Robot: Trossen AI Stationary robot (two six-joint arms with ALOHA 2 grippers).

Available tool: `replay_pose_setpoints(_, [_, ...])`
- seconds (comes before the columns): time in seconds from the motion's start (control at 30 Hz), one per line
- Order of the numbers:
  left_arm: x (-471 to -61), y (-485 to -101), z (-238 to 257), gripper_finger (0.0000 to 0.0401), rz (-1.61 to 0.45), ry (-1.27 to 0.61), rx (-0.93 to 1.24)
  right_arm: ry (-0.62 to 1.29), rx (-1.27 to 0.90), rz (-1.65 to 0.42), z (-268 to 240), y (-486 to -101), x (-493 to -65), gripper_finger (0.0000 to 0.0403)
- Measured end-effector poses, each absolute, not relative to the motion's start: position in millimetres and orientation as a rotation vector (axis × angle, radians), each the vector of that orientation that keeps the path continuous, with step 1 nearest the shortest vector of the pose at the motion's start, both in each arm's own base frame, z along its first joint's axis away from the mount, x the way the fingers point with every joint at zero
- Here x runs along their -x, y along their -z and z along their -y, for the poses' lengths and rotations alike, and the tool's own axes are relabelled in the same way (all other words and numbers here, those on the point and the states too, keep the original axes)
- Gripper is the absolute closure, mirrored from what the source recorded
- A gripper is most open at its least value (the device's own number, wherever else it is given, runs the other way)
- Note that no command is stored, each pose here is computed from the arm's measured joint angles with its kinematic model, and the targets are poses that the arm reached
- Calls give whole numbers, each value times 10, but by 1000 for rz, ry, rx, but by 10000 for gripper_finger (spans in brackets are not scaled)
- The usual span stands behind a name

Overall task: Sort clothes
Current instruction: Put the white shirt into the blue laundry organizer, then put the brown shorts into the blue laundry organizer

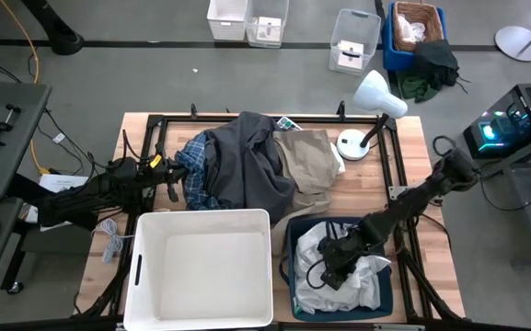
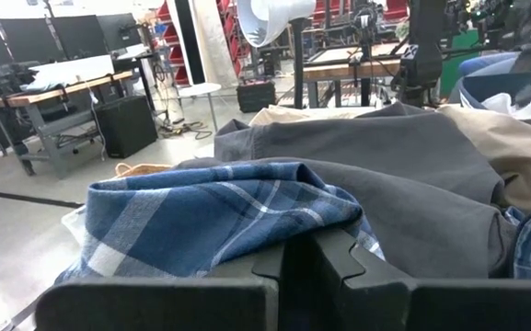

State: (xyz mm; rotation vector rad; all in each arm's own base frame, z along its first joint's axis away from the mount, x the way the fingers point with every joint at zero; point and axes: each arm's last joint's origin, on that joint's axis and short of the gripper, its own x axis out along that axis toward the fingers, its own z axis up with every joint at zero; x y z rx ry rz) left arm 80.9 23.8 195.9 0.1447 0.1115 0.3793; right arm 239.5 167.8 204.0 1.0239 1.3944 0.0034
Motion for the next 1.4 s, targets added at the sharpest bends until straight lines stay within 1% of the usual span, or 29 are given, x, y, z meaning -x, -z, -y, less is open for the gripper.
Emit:
replay_pose_setpoints(0.1, [-809,-1960,-238,387,-111,-379,-145,-96,-1018,-1302,-1676,-2402,-2408,275])
replay_pose_setpoints(0.2, [-809,-1960,-238,387,-111,-379,-145,-98,-980,-1262,-1622,-2678,-2391,246])
replay_pose_setpoints(0.3, [-809,-1959,-238,387,-112,-379,-145,-69,-956,-1202,-1542,-2924,-2422,230])
replay_pose_setpoints(0.4, [-809,-1960,-238,387,-111,-379,-145,-54,-882,-1018,-1404,-3208,-2533,227])
replay_pose_setpoints(0.47, [-809,-1960,-238,387,-111,-379,-145,15,-797,-884,-1243,-3367,-2623,227])
replay_pose_setpoints(0.57, [-809,-1960,-238,387,-111,-379,-145,242,-631,-839,-877,-3421,-2720,226])
replay_pose_setpoints(0.63, [-809,-1960,-238,387,-111,-379,-145,386,-529,-883,-603,-3361,-2773,226])
replay_pose_setpoints(0.7, [-809,-1959,-238,387,-111,-379,-145,476,-472,-940,-336,-3268,-2838,226])
replay_pose_setpoints(0.83, [-809,-1959,-238,387,-112,-379,-145,531,-388,-1043,63,-3074,-2985,226])
replay_pose_setpoints(0.9, [-809,-1960,-238,387,-111,-379,-144,537,-350,-1091,196,-2965,-3058,226])
replay_pose_setpoints(1.0, [-809,-1960,-238,387,-111,-379,-145,523,-354,-1167,327,-2788,-3158,226])
replay_pose_setpoints(1.3, [-809,-1960,-238,387,-111,-379,-145,409,-344,-1392,477,-2176,-3437,228])
replay_pose_setpoints(1.37, [-809,-1960,-238,387,-111,-379,-145,393,-325,-1447,499,-2041,-3471,247])
replay_pose_setpoints(1.4, [-809,-1960,-238,387,-111,-379,-145,388,-315,-1473,501,-1988,-3477,267])
